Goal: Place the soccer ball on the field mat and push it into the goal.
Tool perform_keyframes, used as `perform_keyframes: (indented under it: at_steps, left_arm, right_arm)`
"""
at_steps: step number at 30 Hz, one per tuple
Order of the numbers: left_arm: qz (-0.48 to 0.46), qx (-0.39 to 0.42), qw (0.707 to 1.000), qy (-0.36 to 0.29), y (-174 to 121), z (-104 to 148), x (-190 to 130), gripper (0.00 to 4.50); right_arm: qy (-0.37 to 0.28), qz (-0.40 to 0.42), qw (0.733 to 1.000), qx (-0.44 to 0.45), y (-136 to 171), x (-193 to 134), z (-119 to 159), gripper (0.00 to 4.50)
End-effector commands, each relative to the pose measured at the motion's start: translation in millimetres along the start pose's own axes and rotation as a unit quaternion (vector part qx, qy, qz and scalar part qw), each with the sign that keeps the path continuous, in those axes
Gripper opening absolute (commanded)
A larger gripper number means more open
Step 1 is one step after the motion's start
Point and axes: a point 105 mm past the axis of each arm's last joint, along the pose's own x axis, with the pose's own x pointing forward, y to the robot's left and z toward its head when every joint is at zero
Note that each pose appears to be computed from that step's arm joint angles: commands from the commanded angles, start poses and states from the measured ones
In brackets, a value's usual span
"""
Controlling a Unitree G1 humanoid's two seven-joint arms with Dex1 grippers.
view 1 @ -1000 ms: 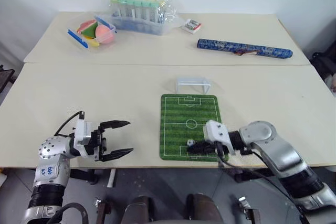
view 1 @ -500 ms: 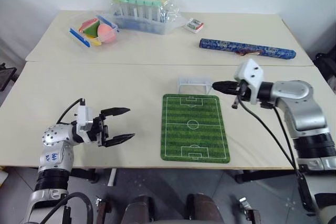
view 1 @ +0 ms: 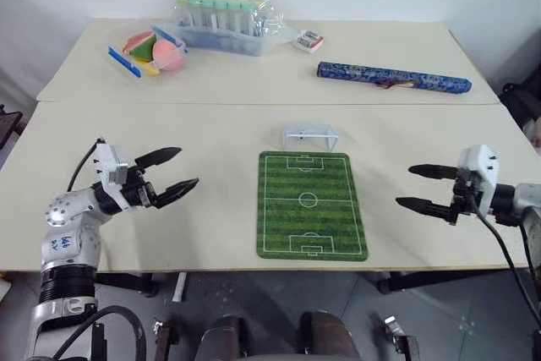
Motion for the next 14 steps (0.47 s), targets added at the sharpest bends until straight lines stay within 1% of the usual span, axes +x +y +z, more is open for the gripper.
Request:
perform_keyframes:
  at_steps: [1, 5, 7, 10, 14]
  left_arm:
    - [0.019, 0.006, 1.000, -0.012, 3.5, 17.0, -14.5, 4.50]
    - [0.029, -0.012, 0.999, -0.005, -0.8, 22.2, -28.9, 4.50]
    - [0.041, -0.010, 0.999, 0.003, -2.1, 23.9, -40.1, 4.50]
    - [0.054, -0.015, 0.998, 0.012, -2.5, 25.2, -51.6, 4.50]
    - [0.047, -0.008, 0.999, 0.016, -8.5, 26.8, -56.6, 4.50]
  right_arm:
    - [-0.013, -0.008, 1.000, -0.018, -5.2, -24.2, 9.6, 4.48]
    - [-0.015, -0.013, 1.000, -0.013, -6.7, -37.7, 8.1, 4.48]
    - [-0.005, -0.018, 1.000, -0.009, -6.7, -43.6, 4.3, 4.48]
    - [0.001, -0.021, 1.000, -0.002, -4.9, -44.3, 0.2, 4.48]
    - [-0.004, -0.037, 0.999, 0.004, -1.3, -39.9, -2.1, 4.48]
